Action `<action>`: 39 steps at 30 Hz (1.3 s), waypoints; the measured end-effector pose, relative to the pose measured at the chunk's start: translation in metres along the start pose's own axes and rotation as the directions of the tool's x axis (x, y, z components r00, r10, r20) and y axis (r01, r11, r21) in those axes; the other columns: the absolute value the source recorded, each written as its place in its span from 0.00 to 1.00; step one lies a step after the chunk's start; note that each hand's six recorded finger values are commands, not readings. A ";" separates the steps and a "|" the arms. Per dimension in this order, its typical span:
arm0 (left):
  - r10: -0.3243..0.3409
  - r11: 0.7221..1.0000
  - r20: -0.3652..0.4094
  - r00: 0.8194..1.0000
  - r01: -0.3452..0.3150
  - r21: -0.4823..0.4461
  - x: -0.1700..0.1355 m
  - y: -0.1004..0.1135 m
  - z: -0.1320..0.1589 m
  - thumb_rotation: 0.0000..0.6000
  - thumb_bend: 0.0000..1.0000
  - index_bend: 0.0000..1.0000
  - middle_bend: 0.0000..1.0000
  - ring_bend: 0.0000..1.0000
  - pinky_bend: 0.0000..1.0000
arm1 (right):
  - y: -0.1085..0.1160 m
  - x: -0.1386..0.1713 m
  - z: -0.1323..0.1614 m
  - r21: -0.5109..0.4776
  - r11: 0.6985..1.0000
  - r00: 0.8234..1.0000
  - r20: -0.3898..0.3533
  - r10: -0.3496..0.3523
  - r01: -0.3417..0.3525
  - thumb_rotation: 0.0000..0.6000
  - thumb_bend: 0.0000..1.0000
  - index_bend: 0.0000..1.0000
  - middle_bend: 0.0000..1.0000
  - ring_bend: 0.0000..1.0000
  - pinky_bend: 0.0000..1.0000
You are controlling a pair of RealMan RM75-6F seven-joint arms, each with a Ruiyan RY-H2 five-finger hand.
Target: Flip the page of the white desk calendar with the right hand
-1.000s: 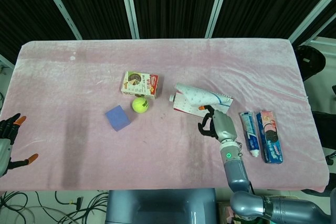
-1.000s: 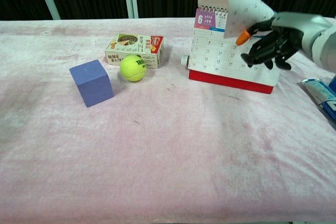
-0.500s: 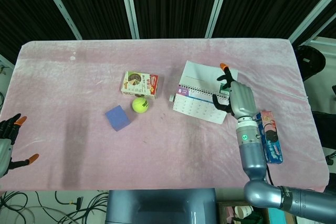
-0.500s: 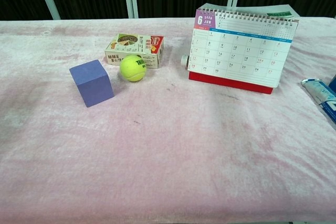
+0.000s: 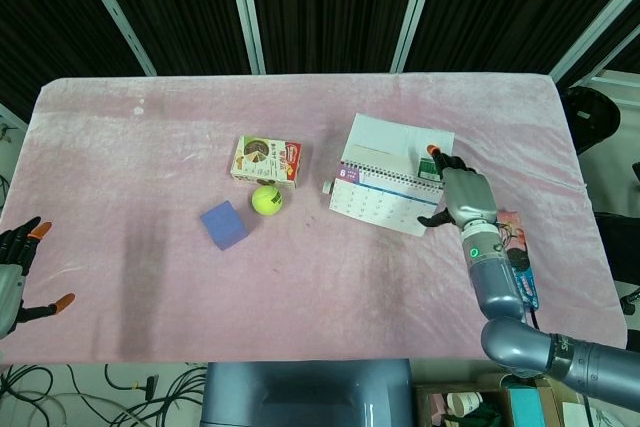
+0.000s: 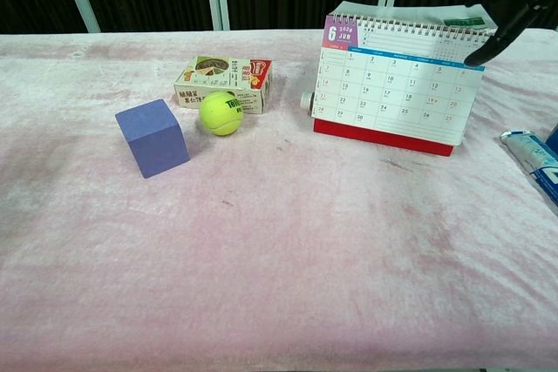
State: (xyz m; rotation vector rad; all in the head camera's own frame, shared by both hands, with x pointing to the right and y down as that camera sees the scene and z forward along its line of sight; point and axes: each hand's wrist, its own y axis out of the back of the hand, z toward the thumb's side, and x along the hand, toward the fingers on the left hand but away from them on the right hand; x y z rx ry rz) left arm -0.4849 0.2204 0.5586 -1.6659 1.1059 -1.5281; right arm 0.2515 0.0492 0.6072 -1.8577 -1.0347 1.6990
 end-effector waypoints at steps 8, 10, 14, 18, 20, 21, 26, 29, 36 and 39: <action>-0.003 1.000 -0.004 1.000 0.003 -0.006 0.000 0.000 -0.001 1.00 0.00 0.00 0.00 0.00 0.00 | -0.009 -0.010 -0.003 -0.003 1.000 1.000 0.027 0.011 -0.011 1.00 0.08 0.00 0.20 0.08 0.18; -0.003 1.000 -0.005 1.000 0.003 -0.008 0.000 0.001 -0.001 1.00 0.00 0.00 0.00 0.00 0.00 | -0.011 -0.011 -0.004 -0.010 1.000 0.999 0.032 0.011 -0.011 1.00 0.08 0.00 0.20 0.08 0.18; -0.004 1.000 -0.004 1.000 0.004 -0.009 0.000 0.001 -0.001 1.00 0.00 0.00 0.00 0.00 0.00 | -0.014 -0.011 -0.008 -0.011 1.000 0.999 0.042 0.017 -0.016 1.00 0.09 0.00 0.20 0.08 0.18; -0.004 1.000 -0.004 1.000 0.004 -0.008 0.000 0.001 -0.001 1.00 0.00 0.00 0.00 0.00 0.00 | -0.014 -0.011 -0.008 -0.021 1.000 0.999 0.041 0.015 -0.014 1.00 0.09 0.00 0.18 0.08 0.18; -0.005 1.000 -0.005 1.000 0.004 -0.008 0.000 0.001 -0.001 1.00 0.00 0.00 0.00 0.00 0.00 | -0.012 -0.010 -0.007 -0.027 1.000 0.999 0.033 0.007 -0.006 1.00 0.09 0.00 0.14 0.08 0.17; -0.005 1.000 -0.005 1.000 0.005 -0.008 0.000 0.001 -0.001 1.00 0.00 0.00 0.00 0.00 0.00 | -0.011 -0.010 -0.006 -0.029 1.000 1.000 0.028 0.002 -0.002 1.00 0.10 0.00 0.12 0.08 0.17; -0.001 1.000 -0.001 1.000 0.001 -0.004 -0.001 0.002 0.000 1.00 0.00 0.00 0.00 0.00 0.00 | -0.001 -0.001 -0.008 -0.032 0.999 0.999 -0.003 -0.039 0.038 1.00 0.10 0.00 0.02 0.04 0.15; 0.000 1.000 0.000 1.000 0.000 0.004 -0.001 0.002 -0.001 1.00 0.00 0.00 0.00 0.00 0.00 | 0.007 0.008 -0.015 -0.008 0.997 0.997 -0.021 -0.077 0.077 1.00 0.10 0.00 0.00 0.02 0.15; -0.005 0.999 0.003 1.000 0.005 0.046 -0.002 0.002 -0.002 1.00 0.00 0.00 0.00 0.00 0.00 | 0.015 0.046 -0.057 0.102 0.978 0.982 -0.074 -0.174 0.181 1.00 0.09 0.00 0.00 0.00 0.13; -0.001 0.998 0.006 1.000 0.000 0.066 -0.002 0.002 -0.001 1.00 0.00 0.00 0.00 0.00 0.00 | 0.010 0.071 -0.084 0.150 0.965 0.975 -0.094 -0.202 0.215 1.00 0.08 0.00 0.00 0.00 0.12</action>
